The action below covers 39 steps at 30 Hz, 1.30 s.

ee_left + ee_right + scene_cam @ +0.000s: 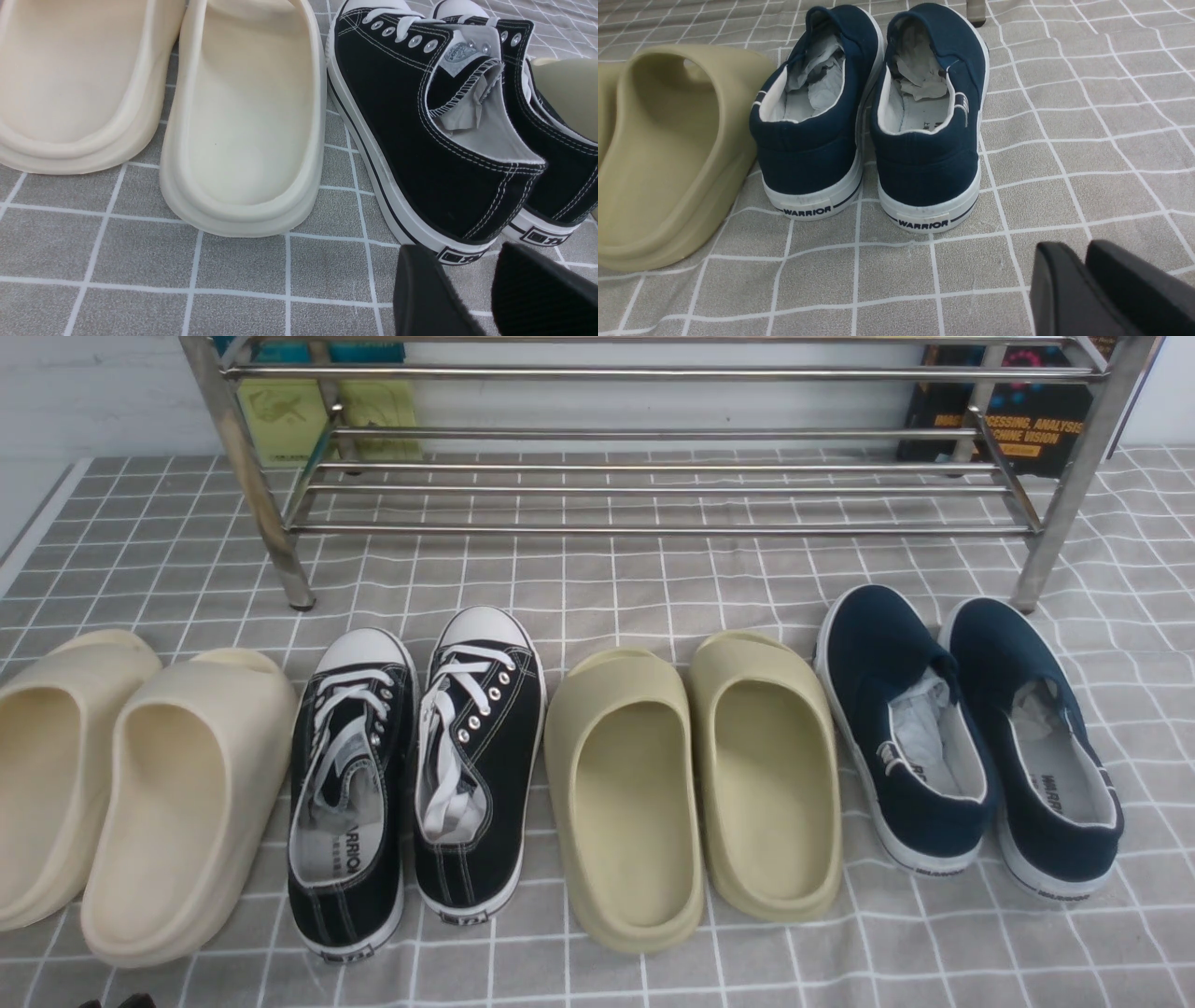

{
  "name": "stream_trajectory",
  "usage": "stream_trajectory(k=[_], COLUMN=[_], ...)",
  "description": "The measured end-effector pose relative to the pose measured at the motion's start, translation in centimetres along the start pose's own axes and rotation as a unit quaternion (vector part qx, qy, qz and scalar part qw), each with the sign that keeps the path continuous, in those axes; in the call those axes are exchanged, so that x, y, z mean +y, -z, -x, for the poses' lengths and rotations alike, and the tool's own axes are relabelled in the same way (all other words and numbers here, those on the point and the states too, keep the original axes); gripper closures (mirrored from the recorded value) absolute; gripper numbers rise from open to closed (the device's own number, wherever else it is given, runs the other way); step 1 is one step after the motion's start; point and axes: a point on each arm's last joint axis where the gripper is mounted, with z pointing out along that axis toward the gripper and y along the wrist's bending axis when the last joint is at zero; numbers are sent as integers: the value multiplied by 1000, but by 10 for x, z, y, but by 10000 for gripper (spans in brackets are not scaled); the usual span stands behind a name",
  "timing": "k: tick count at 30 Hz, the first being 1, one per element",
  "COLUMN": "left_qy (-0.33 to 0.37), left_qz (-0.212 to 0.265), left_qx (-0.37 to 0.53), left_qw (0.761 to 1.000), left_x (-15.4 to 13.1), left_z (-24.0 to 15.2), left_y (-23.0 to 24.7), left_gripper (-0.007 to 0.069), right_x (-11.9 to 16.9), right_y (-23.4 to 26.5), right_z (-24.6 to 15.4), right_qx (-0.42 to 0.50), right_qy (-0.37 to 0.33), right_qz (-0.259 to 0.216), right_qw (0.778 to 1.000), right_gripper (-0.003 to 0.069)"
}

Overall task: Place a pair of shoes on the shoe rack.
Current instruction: Use the right arm to grab the shoe closest to it

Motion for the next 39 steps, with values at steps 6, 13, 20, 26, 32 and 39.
stream_trajectory(k=[6,13,20,26,32,39], left_qy=[0,0,0,0,0,0], left_qz=[0,0,0,0,0,0], left_qx=[0,0,0,0,0,0], left_qw=[1000,1000,1000,1000,1000,1000], left_x=[0,0,0,0,0,0], left_z=[0,0,0,0,0,0], left_y=[0,0,0,0,0,0], left_gripper=[386,386,386,386,386,386], right_x=[0,0,0,0,1,5], right_y=[0,0,0,0,4,34], right_z=[0,0,1,2,29,69], right_qx=[0,0,-6,-15,-178,-438], right_qy=[0,1,1,1,7,-4], right_qz=[0,0,0,1,6,34], right_qw=[1000,1000,1000,1000,984,899], right_gripper=[535,528,520,517,514,503])
